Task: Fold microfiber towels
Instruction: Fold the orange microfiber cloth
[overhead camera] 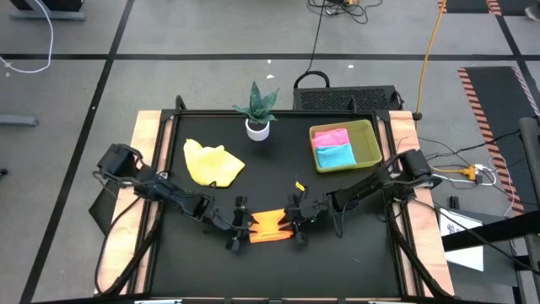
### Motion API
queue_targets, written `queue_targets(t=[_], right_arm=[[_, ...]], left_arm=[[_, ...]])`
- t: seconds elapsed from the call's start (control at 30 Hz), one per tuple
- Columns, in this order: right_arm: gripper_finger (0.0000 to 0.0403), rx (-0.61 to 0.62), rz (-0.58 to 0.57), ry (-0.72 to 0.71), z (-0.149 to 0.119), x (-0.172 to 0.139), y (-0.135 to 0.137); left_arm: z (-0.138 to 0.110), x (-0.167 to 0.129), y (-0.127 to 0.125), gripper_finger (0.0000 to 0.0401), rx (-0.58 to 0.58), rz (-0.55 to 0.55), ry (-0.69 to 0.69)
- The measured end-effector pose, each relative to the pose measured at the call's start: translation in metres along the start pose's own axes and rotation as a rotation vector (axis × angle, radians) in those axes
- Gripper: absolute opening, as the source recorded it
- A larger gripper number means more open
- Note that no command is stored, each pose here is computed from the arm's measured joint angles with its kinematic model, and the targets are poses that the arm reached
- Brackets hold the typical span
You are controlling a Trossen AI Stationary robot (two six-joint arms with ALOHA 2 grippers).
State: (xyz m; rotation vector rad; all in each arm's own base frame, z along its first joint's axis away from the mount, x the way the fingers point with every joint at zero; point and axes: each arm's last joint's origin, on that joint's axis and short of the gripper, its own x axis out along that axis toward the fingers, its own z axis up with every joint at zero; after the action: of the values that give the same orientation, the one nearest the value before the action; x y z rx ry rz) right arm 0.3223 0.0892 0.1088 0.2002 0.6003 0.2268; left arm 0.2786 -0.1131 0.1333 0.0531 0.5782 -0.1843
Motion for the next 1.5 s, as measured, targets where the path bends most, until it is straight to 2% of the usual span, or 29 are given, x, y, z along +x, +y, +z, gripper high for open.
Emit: queue_targets(t=[0.1, 0.27, 0.43, 0.53, 0.63, 0.73, 0.97, 1.03, 1.23, 1.5], right_arm=[[0.0095, -0.005, 0.013, 0.022, -0.007, 0.006, 0.005], [0.0095, -0.044, 0.041, 0.023, -0.011, 0.009, 0.013], [0.0096, -0.123, 0.079, -0.058, 0.001, 0.002, 0.023], [0.0096, -0.144, 0.092, -0.107, 0.009, -0.003, 0.027], [0.0096, -0.145, 0.055, -0.133, 0.013, -0.005, 0.027], [0.0097, -0.126, 0.014, -0.135, 0.012, -0.004, 0.026], [0.0128, -0.143, -0.01, -0.156, 0.014, -0.003, 0.036], [0.0142, -0.164, -0.001, -0.169, 0.018, -0.002, 0.043], [0.0172, -0.242, -0.087, -0.148, 0.028, 0.004, 0.063], [0.0173, -0.297, -0.13, -0.11, 0.028, 0.046, 0.068]], left_arm=[[-0.006, 0.001, 0.002, 0.0133, -0.011, 0.016, 0.057], [-0.004, -0.002, 0.001, 0.0133, -0.022, 0.014, 0.052], [0.004, -0.003, -0.004, 0.0133, -0.035, -0.021, -0.027], [0.001, -0.004, -0.012, 0.0133, -0.016, -0.063, -0.007], [-0.001, -0.007, -0.025, 0.0133, 0.072, -0.069, -0.014], [-0.003, -0.007, -0.034, 0.0133, 0.147, -0.02, -0.037], [-0.019, 0.006, -0.04, 0.0133, 0.152, -0.062, 0.009], [-0.018, 0.004, -0.043, 0.0133, 0.154, -0.057, -0.011], [-0.01, -0.008, -0.056, 0.0133, 0.169, 0.004, -0.069], [-0.014, -0.018, -0.076, 0.0133, 0.114, -0.023, -0.079]])
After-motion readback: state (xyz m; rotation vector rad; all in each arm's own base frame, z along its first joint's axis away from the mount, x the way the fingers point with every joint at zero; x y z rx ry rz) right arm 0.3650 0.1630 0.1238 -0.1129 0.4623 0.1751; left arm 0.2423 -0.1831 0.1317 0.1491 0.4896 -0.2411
